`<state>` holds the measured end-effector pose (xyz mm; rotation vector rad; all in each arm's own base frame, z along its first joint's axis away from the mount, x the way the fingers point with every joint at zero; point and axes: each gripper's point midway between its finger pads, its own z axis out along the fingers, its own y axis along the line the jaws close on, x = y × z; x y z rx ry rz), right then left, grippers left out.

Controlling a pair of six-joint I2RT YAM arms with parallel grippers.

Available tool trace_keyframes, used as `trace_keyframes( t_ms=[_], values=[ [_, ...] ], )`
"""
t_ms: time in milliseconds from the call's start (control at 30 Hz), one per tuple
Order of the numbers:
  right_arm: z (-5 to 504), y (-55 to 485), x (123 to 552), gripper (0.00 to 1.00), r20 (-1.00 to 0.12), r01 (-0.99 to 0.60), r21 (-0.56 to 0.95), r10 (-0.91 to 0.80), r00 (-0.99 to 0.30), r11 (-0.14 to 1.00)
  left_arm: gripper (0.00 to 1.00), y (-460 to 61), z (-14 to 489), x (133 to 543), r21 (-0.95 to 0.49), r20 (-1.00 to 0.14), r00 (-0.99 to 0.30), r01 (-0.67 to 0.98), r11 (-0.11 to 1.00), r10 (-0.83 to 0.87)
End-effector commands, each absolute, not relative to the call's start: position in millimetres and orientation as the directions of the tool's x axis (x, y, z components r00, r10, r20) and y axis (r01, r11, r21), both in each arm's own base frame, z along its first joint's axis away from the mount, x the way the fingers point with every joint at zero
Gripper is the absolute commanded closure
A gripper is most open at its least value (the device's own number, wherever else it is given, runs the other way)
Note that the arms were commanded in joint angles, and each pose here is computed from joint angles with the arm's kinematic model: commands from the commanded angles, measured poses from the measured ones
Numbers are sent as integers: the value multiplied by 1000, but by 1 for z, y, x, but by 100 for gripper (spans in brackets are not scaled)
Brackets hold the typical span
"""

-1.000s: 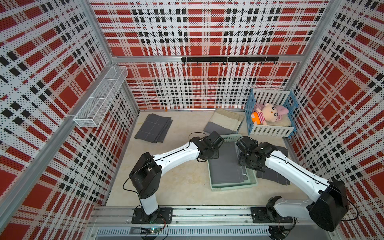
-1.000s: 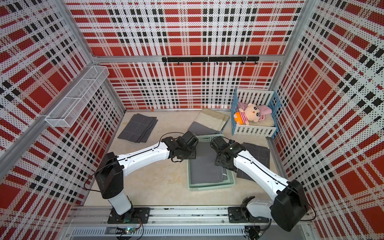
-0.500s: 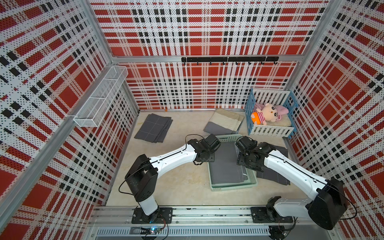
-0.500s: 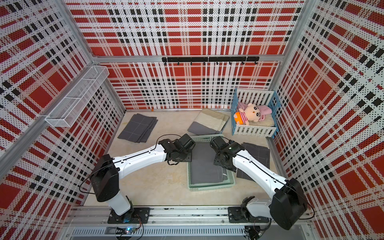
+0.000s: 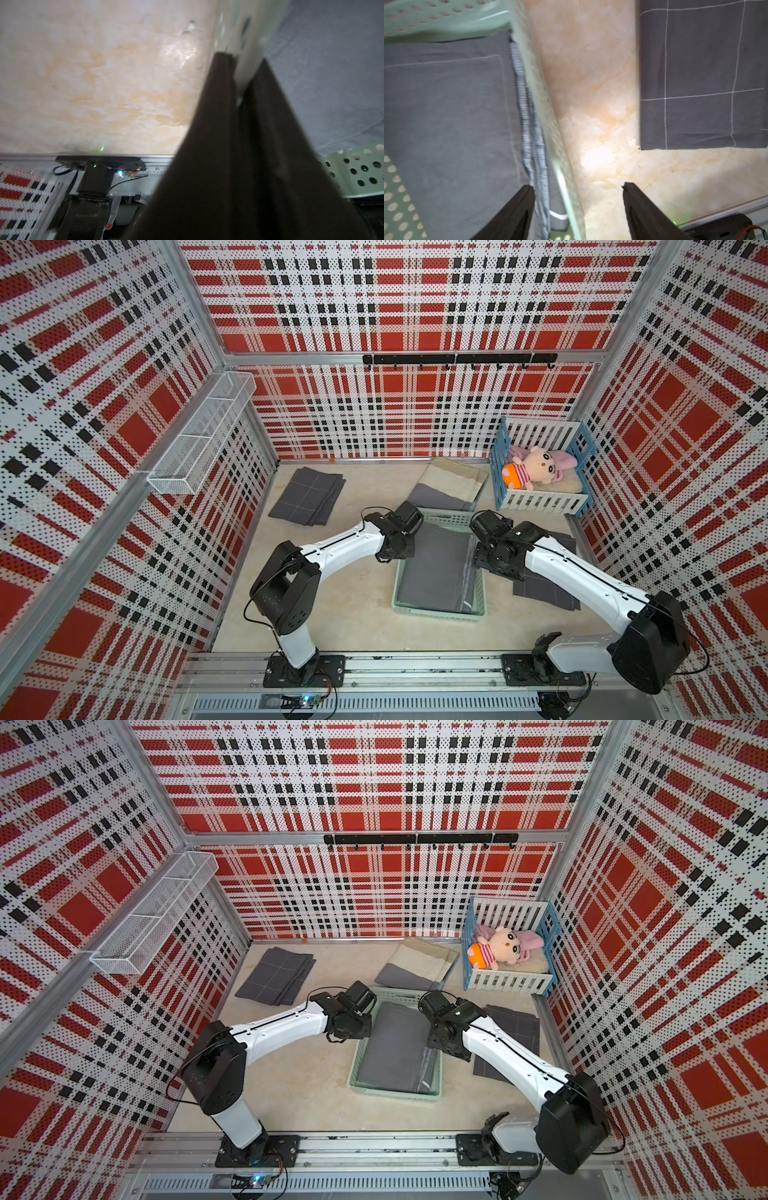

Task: Put the folded pillowcase in the basket
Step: Move the basket to the center of the board, then move the pillowcase to the center of the board.

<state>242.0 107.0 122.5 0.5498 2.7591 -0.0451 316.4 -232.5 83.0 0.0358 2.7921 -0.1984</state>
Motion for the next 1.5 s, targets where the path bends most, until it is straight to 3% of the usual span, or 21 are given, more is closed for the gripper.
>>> trace_keyframes(
  t_ms=[0,400,667,833,1167,1333,1467],
  values=[
    [125,103,253,26,-336,388,24,373,-865,921,100,-187,90,331,-45,-360,-933,36,998,18],
    [106,62,280,25,-291,549,36,534,-794,835,100,-106,94,361,71,-362,-932,-6,997,20],
    [81,8,296,25,-256,687,21,668,-698,726,100,-81,95,376,40,-355,-934,-62,997,-44],
    [63,-11,300,25,-210,709,9,695,-688,705,67,-80,101,377,50,-371,-927,-70,996,-47],
    [2,25,284,26,-10,700,93,704,-710,708,57,-96,165,391,-42,-502,-858,-98,994,-106],
    [0,54,281,26,-4,627,111,631,-775,771,57,-123,202,404,-83,-558,-825,-52,995,-89],
    [-6,105,280,27,28,546,154,549,-835,823,57,-147,215,410,-113,-577,-812,-29,993,-90]
  ],
)
